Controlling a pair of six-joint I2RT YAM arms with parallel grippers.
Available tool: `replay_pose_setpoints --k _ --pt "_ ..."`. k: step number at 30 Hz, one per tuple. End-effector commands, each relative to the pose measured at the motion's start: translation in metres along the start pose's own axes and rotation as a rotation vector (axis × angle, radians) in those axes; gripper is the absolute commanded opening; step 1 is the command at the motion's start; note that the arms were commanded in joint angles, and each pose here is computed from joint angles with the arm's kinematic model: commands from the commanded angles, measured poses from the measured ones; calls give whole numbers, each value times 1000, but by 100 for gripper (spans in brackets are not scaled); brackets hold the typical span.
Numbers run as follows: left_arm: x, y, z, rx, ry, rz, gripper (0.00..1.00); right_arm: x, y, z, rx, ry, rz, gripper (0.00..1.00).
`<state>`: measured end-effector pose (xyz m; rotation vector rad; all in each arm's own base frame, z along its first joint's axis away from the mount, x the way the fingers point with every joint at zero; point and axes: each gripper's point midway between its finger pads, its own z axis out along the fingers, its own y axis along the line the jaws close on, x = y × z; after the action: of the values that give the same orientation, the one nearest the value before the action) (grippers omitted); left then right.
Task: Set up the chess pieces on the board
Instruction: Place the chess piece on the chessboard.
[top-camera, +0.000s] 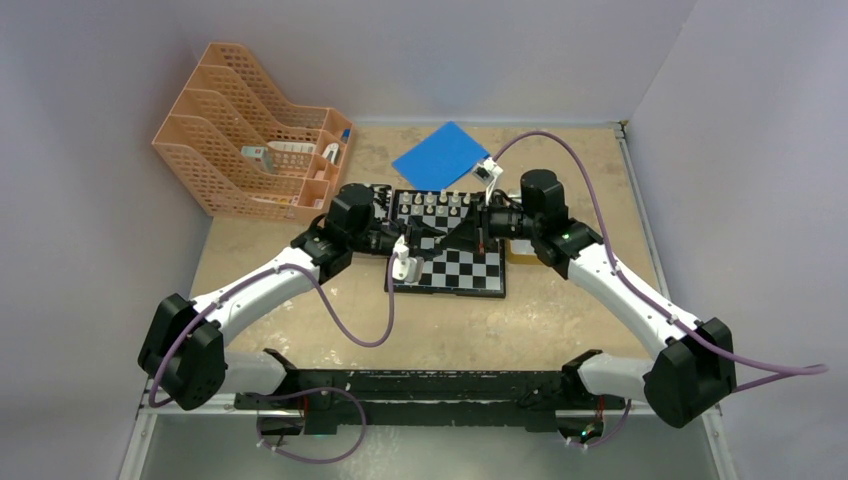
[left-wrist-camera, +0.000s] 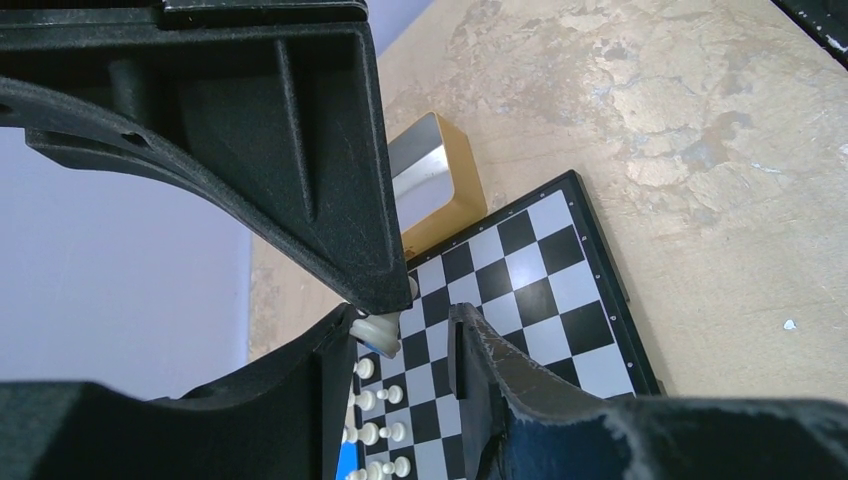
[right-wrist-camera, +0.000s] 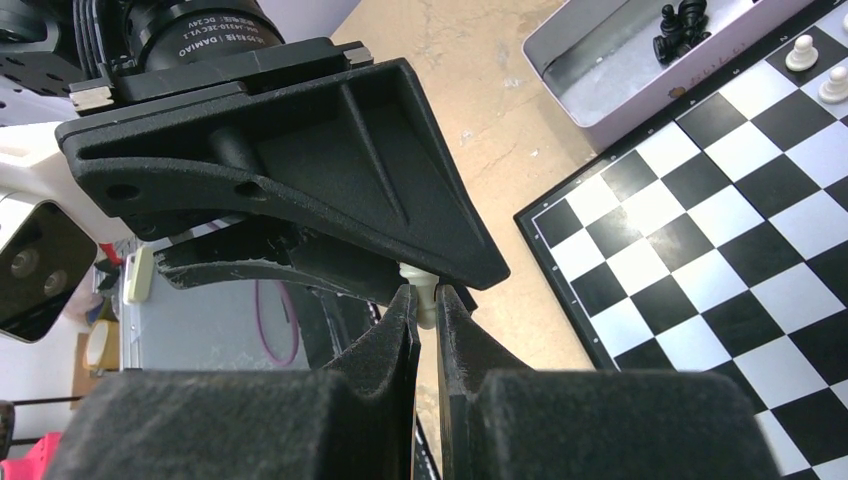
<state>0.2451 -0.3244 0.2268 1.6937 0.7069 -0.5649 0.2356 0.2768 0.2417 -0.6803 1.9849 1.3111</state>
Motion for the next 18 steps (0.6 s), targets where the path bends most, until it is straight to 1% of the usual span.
replay_pose_setpoints --k 1,13,16,18 --pt "-21 15 2 -10 -68 59 39 -12 10 0 -32 -30 -28 9" --pt "-16 15 0 -9 -31 72 42 -6 0 7 -22 -10 9 9" --pt "-15 15 0 -5 -27 64 35 -6 0 7 -24 -8 11 9" --pt "-15 15 0 0 -26 57 26 -6 1 7 -26 -11 9 9"
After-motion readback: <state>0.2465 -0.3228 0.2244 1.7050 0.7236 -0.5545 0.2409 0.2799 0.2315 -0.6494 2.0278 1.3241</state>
